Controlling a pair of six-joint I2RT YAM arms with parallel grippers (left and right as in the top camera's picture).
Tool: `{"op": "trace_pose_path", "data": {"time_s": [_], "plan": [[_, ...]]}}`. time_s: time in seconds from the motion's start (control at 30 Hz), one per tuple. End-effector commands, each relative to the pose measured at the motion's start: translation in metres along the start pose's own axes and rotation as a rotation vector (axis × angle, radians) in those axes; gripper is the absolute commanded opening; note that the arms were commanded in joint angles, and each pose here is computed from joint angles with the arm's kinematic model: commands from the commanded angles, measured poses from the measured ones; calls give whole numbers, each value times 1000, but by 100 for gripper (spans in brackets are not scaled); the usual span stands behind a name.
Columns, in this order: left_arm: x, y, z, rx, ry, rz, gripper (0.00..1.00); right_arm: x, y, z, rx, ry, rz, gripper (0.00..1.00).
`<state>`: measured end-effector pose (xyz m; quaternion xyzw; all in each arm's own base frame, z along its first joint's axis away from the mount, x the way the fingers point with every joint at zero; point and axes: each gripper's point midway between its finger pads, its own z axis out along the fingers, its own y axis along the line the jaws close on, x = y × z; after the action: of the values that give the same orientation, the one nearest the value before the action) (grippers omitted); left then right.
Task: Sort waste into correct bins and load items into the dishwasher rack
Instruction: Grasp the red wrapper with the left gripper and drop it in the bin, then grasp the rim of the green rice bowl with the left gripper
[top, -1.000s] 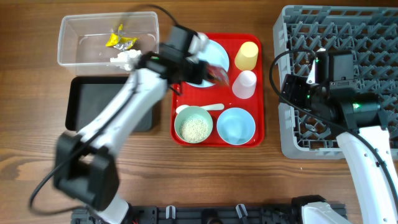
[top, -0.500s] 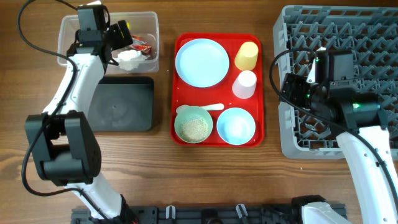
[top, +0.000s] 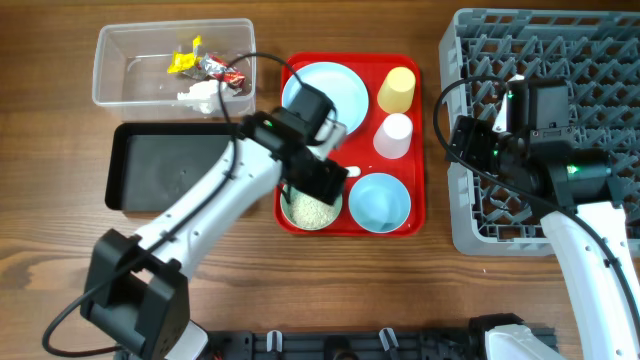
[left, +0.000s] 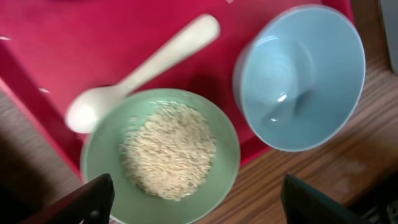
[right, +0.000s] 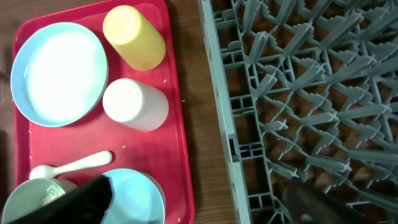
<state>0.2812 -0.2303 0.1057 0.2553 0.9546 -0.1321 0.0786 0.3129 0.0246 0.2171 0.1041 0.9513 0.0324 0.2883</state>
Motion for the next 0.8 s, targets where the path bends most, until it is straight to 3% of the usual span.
{"op": "trace_pose_path", "data": {"time_s": [0.0, 0.23, 0.37, 0.53, 0.77], "plan": [[19, -5, 18, -103, 40, 97, 87, 0, 1, 1, -5, 7, 34, 100], [48, -4, 55, -116, 72, 135, 85, -1, 1, 1, -6, 5, 34, 100], [68, 2, 64, -123, 125, 130, 64, -1, 1, 1, -6, 5, 34, 100], [66, 2, 68, -120, 103, 132, 28, 0, 1, 1, -5, 7, 33, 100], [46, -2, 69, -109, 21, 142, 7, 0, 1, 1, -4, 8, 31, 100]]}}
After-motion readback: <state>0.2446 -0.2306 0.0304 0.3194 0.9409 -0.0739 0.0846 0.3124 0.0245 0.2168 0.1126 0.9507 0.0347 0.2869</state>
